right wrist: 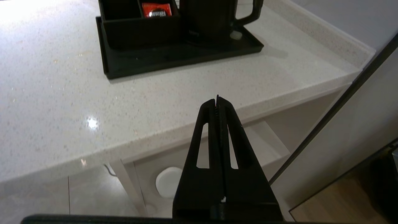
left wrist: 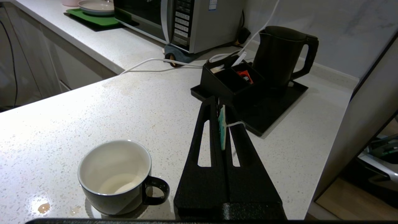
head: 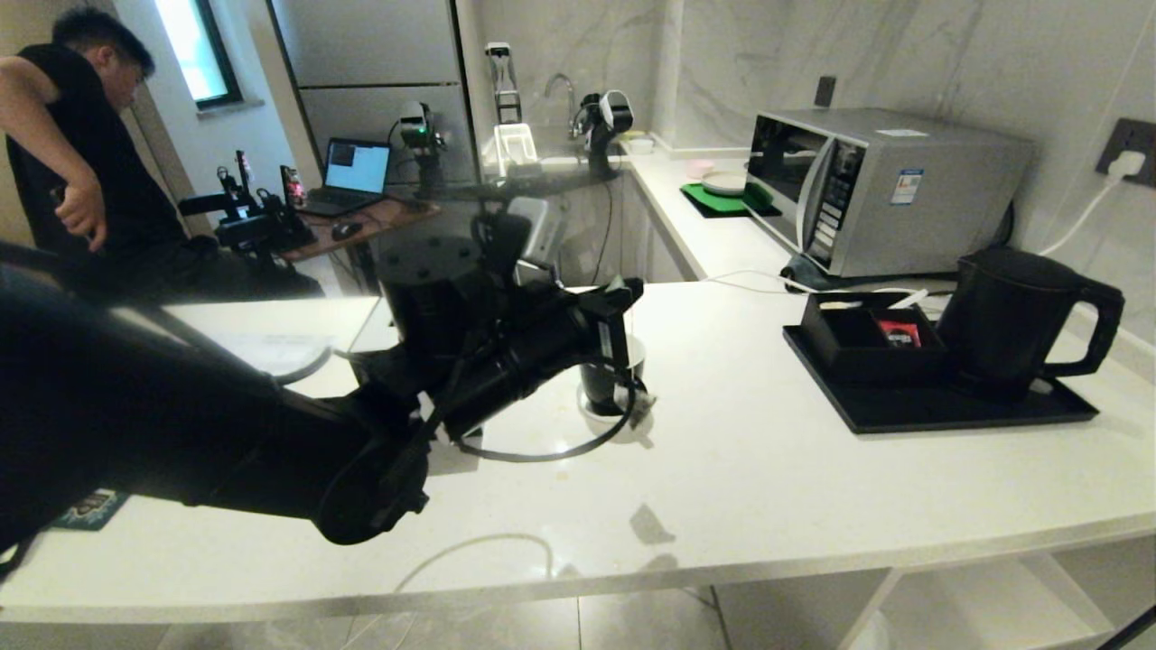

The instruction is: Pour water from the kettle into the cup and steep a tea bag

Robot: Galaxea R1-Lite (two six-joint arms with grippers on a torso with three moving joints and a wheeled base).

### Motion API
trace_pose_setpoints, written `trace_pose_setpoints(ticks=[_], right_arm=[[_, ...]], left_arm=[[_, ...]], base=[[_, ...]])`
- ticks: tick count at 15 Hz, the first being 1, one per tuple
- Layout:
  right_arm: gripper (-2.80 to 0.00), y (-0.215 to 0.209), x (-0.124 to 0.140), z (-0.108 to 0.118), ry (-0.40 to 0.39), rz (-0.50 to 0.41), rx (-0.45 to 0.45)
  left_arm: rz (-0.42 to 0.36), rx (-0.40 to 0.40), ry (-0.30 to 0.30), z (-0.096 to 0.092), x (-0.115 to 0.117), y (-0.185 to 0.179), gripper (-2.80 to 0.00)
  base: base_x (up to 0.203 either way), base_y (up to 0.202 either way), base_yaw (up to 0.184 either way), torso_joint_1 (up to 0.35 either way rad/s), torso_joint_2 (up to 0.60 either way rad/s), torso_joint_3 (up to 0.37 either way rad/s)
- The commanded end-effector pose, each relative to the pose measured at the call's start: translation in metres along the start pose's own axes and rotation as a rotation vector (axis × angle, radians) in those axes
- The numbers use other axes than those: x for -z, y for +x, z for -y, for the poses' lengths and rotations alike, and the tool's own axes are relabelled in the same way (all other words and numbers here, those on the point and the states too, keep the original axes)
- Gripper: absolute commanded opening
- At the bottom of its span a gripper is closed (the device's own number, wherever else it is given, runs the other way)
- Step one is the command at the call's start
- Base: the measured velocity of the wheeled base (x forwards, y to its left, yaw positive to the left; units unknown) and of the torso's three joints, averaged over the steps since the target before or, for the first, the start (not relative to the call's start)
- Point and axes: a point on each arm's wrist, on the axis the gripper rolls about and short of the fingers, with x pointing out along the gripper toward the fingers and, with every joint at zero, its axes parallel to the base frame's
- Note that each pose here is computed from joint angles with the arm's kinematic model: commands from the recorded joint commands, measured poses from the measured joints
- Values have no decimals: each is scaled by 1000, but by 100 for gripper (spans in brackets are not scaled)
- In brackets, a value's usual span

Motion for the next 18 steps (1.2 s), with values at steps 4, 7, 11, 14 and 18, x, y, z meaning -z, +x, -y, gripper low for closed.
trace_pose_setpoints(ticks=[4,7,11,14,18], right_arm=[[-280,-28,12,9,8,38,-3],[-280,-38,19,12,-1,39,-20],[-280,-54,31,13,-7,79,-202],[-280,-64,44,14,-25,81,-322],[-280,-79,68,19,-42,59,-356]], left_arm=[[8,2,0,0,-1,1,-280],[11,-2,0,-2,-2,1,-280],[14,-9,1,-4,-3,0,-280],[14,-9,1,-4,-3,0,-280],[16,-9,2,-4,-3,0,-280]], base=[[0,0,0,0,0,0],[0,0,0,0,0,0],[0,0,0,0,0,0],[0,0,0,0,0,0],[0,0,0,0,0,0]])
